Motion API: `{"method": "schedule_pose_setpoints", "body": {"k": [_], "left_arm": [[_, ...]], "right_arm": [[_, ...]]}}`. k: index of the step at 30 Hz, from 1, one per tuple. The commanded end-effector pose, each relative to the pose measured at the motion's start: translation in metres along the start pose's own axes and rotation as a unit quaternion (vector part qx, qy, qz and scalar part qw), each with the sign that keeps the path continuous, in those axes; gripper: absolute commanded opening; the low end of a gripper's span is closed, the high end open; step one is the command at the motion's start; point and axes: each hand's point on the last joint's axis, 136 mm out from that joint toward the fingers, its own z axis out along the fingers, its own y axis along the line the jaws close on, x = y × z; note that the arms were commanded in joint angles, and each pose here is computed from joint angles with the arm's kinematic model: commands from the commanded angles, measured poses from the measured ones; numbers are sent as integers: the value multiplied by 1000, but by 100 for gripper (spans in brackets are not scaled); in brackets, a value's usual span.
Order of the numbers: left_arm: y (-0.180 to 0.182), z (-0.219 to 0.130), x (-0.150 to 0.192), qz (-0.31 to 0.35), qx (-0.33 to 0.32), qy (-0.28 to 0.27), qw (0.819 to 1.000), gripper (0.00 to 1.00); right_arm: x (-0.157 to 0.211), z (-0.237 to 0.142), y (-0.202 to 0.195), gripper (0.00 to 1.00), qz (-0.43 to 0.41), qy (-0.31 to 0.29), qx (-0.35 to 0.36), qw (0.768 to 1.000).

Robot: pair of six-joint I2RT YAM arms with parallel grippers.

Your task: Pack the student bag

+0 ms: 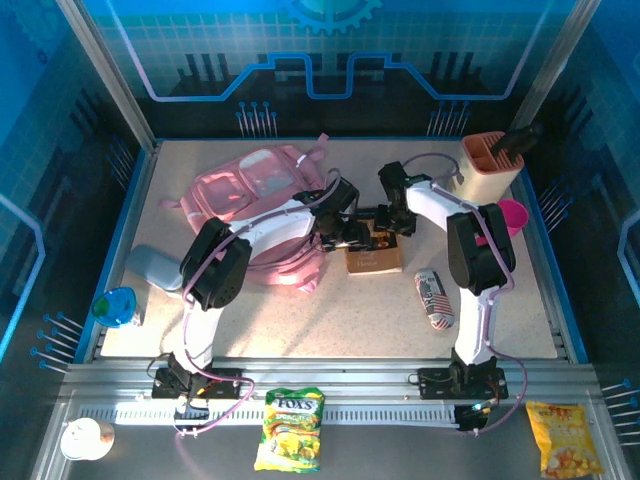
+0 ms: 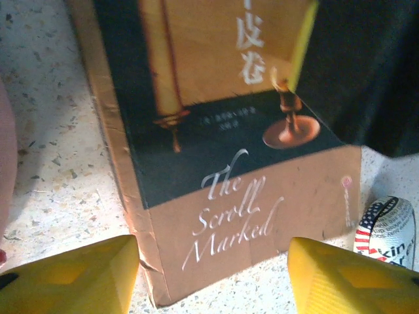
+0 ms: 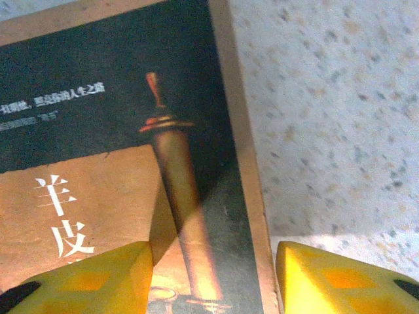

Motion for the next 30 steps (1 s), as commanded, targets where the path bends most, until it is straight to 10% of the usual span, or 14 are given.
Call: {"method": "schedule_pose_setpoints", "body": {"k": [1,17,30], "left_arm": [[2,7,-4,6,-14,5,1000,59],[17,39,-18,-8,-58,3,998,61],[-17,40,-8,-16,26,54,998,64]], "right_arm": [[25,1,-31,52,-1,41,39,998],[33,6,-19,50,28,52,-23,998],[37,11,-14,48,46,61,-53,996]]}}
